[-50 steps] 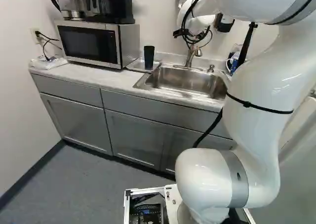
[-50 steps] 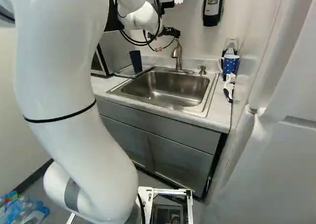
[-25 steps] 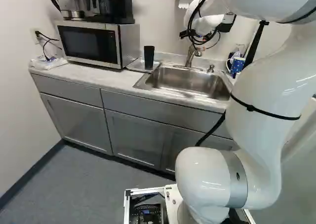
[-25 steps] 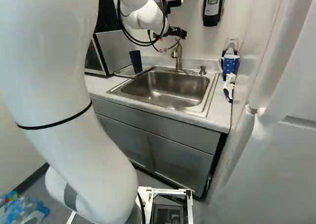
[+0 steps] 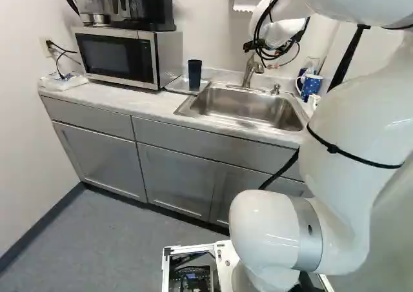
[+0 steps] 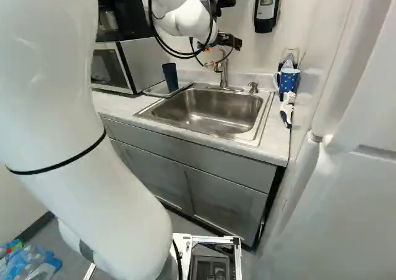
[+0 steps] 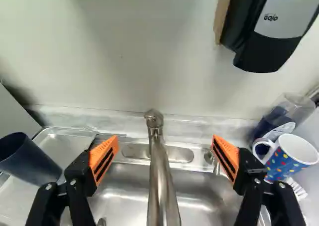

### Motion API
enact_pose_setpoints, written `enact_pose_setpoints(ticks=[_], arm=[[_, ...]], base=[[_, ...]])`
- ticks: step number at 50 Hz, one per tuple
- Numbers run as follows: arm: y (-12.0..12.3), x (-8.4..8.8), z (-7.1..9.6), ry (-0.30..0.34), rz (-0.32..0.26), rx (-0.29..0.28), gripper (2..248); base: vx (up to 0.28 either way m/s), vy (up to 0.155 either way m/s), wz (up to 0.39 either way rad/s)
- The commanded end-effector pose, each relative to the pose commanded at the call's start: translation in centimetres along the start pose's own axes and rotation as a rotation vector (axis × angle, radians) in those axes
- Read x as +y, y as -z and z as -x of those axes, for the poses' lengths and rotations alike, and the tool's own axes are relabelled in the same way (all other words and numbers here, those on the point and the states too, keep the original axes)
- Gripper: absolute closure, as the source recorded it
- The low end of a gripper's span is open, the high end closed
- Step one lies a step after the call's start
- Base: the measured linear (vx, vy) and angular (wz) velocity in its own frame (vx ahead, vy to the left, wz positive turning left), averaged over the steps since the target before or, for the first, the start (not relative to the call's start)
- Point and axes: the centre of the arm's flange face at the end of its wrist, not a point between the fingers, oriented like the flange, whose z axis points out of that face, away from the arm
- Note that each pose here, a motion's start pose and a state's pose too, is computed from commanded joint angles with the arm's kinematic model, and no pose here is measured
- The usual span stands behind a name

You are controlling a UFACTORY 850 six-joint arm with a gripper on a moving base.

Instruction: Rinse the cup and place it in the tray

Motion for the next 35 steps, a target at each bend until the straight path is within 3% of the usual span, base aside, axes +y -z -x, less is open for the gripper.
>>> enact_pose_setpoints(ticks=[35], arm=[[6.1, 1.8, 4.2, -0.018, 0.027, -0.19, 3]], base=[[0.0, 0.0, 0.0]])
